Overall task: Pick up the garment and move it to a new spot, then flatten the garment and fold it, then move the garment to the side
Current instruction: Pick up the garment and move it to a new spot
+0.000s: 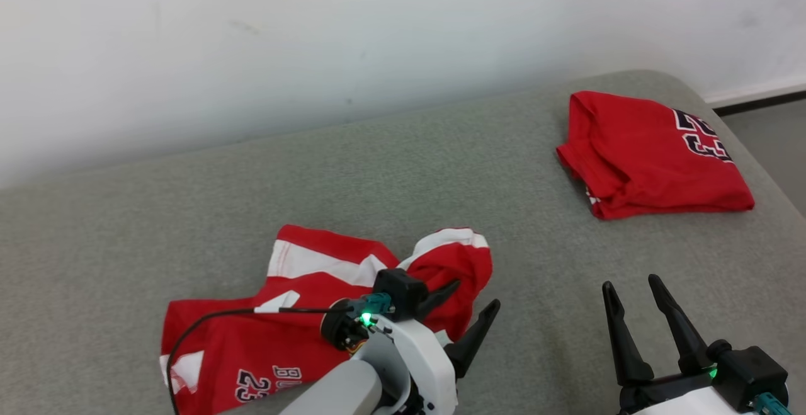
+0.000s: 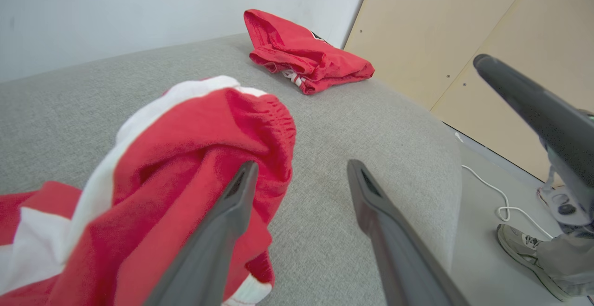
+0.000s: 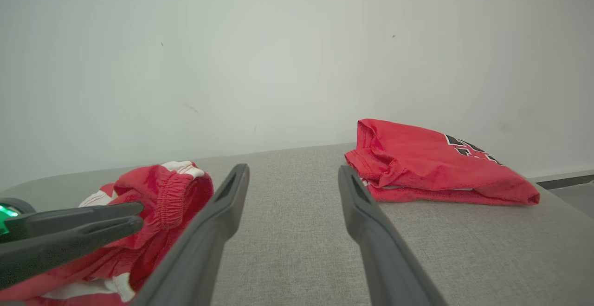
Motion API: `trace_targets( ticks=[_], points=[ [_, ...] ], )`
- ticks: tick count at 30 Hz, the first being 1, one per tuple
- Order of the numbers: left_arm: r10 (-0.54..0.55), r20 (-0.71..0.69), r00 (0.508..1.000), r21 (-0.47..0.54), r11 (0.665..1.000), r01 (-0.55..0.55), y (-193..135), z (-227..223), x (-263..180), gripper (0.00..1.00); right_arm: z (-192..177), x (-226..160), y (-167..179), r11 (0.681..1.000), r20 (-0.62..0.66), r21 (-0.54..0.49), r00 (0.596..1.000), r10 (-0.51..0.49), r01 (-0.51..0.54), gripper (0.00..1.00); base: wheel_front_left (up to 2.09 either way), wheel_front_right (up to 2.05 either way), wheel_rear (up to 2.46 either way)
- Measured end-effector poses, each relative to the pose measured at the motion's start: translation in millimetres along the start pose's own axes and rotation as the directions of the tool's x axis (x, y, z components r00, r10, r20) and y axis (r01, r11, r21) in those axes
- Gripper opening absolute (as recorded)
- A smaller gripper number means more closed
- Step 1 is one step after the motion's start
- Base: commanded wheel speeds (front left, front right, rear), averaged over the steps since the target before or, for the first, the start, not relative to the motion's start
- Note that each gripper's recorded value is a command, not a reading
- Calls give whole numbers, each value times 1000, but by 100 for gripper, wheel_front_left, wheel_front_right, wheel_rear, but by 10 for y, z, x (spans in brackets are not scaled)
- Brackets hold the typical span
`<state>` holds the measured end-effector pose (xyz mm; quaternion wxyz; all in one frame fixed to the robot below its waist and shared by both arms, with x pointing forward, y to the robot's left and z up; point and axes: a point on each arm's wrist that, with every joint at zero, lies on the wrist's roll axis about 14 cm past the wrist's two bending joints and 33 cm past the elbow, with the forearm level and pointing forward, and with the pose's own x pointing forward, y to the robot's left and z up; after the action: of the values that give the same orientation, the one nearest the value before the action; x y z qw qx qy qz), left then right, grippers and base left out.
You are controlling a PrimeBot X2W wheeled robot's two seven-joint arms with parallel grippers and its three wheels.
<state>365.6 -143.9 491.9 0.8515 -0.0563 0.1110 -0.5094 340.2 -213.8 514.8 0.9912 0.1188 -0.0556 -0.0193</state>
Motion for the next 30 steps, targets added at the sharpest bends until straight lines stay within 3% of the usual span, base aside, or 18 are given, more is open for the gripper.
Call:
trace_targets(
  ticks=[8,14,20,26,30],
  points=[
    [64,140,988,36,997,-69,95,371,-222,100,-5,59,165,998,3,7,998,61,-61,100,0,0,0],
    [225,343,912,41,966,-254,539,875,-748,100,-10,98,322,993,4,9,993,118,-118,100,0,0,0],
    [459,456,763,-39,867,-497,1045,1065,-1517,100,-13,142,470,986,6,13,986,165,-165,100,0,0,0],
    [625,470,624,-113,743,-659,1300,954,-2136,100,-67,138,555,982,-8,20,982,189,-189,100,0,0,0],
    [695,455,557,-167,680,-714,1360,810,-2404,100,-52,130,575,981,-3,21,981,194,-194,100,0,0,0]
  ],
)
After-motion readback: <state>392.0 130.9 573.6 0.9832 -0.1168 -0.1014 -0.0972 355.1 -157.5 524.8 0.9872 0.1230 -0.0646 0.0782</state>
